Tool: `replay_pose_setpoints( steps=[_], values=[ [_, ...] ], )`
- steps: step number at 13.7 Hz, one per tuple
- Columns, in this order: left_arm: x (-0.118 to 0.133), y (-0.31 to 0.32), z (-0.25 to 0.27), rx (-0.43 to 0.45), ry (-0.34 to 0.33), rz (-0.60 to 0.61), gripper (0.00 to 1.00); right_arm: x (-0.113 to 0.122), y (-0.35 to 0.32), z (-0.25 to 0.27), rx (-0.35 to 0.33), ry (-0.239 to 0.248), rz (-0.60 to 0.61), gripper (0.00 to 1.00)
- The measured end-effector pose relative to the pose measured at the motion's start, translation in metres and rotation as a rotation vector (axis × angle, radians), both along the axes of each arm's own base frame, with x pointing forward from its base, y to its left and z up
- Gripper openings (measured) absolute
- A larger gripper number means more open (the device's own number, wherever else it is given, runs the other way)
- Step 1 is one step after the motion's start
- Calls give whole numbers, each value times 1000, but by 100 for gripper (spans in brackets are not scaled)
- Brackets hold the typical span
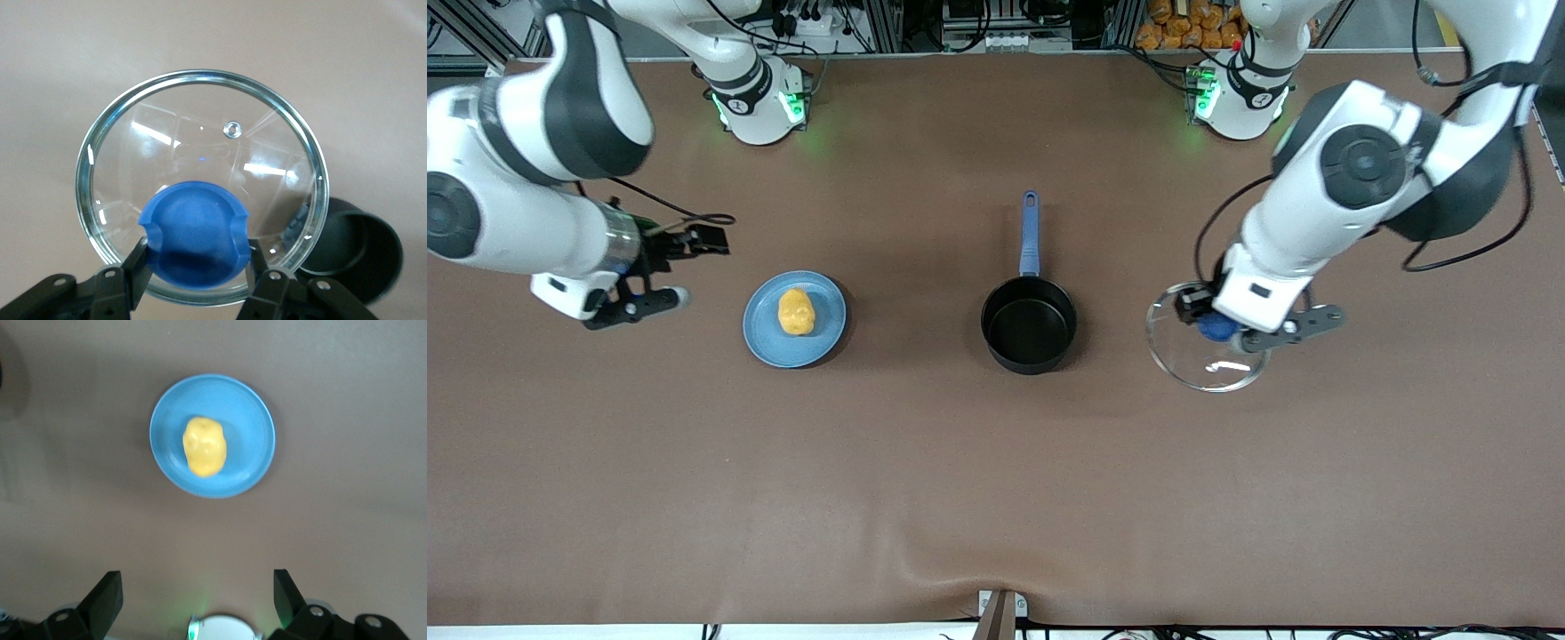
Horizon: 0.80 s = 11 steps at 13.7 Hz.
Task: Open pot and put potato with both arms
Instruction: 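Lift the lid with the left gripper while the right gripper reaches the potato, then lower the lid onto the table while the right gripper grasps the potato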
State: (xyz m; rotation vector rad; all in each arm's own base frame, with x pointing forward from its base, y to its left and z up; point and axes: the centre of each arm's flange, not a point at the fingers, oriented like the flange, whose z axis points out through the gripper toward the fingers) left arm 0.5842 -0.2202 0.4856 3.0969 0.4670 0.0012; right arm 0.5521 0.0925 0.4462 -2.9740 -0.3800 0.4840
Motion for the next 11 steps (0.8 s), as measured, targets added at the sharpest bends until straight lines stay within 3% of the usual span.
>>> replay_pose_setpoints(
  steps=[4, 6, 9, 11],
  values=[
    [11, 73, 25, 52, -26, 31, 60, -13, 19, -75, 2, -87, 16, 100],
    [14, 111, 31, 25, -15, 2, 60, -24, 27, -108, 4, -118, 34, 100],
    [2, 145, 23, 19, 8, -45, 60, -26, 37, -146, 8, -163, 51, 100],
    [-14, 134, 2, 50, -34, -63, 60, -25, 38, -176, 2, -180, 64, 100]
  ],
)
